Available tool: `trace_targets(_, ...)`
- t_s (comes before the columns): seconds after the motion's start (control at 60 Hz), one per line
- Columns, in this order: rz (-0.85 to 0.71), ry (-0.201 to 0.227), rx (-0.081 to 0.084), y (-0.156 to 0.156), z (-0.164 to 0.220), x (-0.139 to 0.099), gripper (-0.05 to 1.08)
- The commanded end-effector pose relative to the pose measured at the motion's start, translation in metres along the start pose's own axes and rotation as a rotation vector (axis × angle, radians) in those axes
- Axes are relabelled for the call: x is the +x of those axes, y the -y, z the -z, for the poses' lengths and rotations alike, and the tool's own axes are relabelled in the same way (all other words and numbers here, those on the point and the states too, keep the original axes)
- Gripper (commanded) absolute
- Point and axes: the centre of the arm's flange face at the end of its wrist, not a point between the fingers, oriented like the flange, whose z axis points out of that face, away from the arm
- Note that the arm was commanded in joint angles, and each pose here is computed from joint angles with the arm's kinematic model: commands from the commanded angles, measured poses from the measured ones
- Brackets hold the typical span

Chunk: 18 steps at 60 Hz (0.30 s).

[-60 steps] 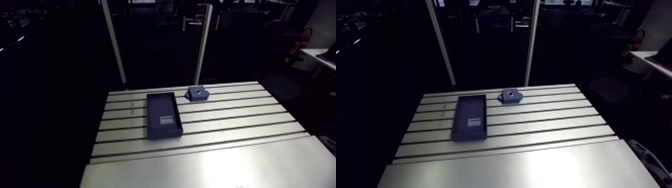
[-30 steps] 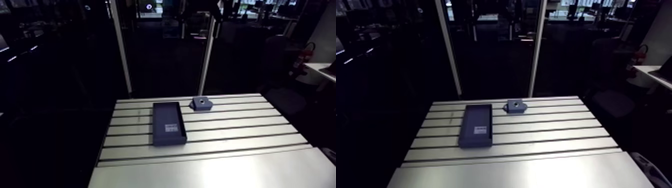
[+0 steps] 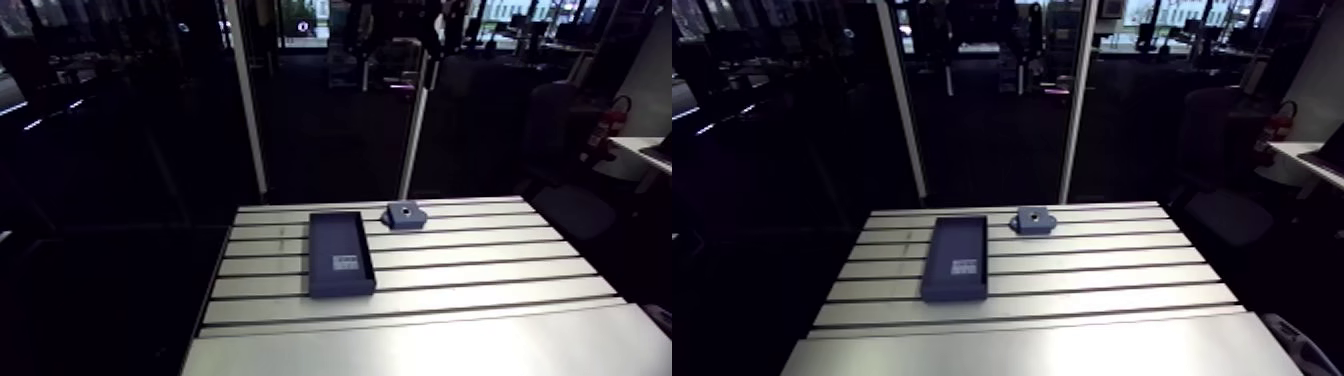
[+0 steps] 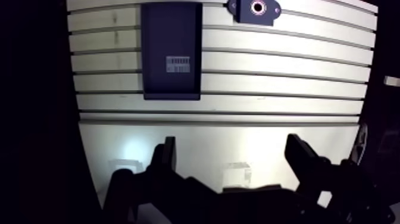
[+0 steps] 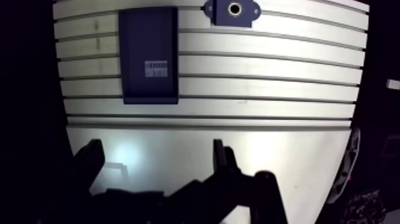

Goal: Pick up the bearing and press it into the housing until flush.

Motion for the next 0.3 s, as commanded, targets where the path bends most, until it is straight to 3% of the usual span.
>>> trace_targets(0.017, 0.002, 0.005, 0.004, 0.0016, -0.0039, 0.0003, 0.01)
trace_targets(0.3, 0.003, 0.005, 0.007, 0.0015, -0.0061, 0.0043, 0.01)
